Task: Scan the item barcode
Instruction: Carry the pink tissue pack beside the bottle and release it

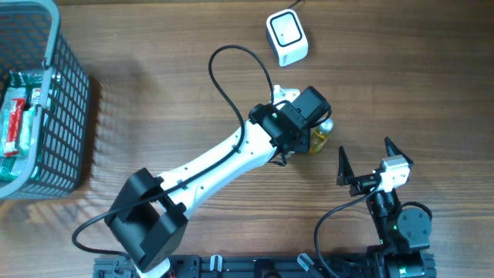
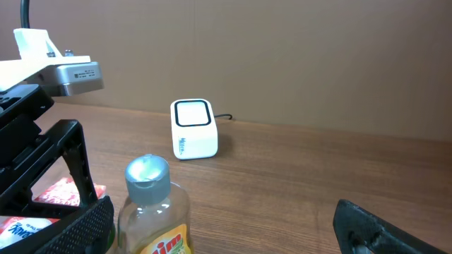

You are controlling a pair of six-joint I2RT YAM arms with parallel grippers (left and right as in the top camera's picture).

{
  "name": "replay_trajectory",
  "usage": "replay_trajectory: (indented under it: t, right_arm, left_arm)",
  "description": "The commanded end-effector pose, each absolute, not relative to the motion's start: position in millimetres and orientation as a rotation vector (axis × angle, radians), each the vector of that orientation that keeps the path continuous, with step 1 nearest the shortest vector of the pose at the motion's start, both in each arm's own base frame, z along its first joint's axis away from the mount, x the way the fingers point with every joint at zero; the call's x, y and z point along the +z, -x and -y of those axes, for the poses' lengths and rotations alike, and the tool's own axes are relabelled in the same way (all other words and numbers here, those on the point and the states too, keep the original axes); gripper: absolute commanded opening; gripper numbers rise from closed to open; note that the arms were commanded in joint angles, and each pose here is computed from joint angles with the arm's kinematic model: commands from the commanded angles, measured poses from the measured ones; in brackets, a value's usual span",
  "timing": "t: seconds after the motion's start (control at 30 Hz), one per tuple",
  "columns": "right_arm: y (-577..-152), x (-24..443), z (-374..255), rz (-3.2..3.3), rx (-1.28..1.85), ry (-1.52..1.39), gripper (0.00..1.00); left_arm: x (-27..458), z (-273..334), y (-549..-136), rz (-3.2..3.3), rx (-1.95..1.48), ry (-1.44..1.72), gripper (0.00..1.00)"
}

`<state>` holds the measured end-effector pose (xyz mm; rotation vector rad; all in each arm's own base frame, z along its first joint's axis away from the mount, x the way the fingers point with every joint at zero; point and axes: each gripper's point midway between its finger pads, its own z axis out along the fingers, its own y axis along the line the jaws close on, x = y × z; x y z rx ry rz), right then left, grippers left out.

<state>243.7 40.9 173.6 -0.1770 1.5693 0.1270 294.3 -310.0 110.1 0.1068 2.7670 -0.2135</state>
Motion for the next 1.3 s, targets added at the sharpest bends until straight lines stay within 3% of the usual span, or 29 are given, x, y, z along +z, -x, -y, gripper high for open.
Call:
replay_trajectory:
  t: [0.0,0.03,0.1,0.27,0.6,1.0,1.27]
  right_arm:
    - [-243,176,-44,-1.556,0.129,0.201,1.0]
    - [-243,176,-44,-1.556,0.129,0.201,1.0]
    - [-243,176,-44,-1.556,0.129,0.201,1.0]
    - [-243,176,-44,-1.556,0.129,0.201,1.0]
    - [-243,176,-44,-1.556,0.129,0.201,1.0]
    - [-243,176,-44,-1.556,0.129,0.201,1.0]
    - [-243,176,-44,-1.556,0.129,0.201,1.0]
  left_arm:
    - [94,301,-284,-2.805,-0.178,-0.103,0.65]
    - [90,298,-283,-2.811,-0.164,-0.103,0.5]
    - [84,296,-282,-2.816,-0.158,-0.104,0.36]
    - [84,296,-284,-2.807,-0.169,-0.097,0.38]
    - [135,257,-302,-2.725,-0.191,0.006,0.36]
    - [78,231,-308,-2.748,-0.006,0.043,0.4]
    - [74,270,-289,-2.855,-0.287,-0.145,0.42]
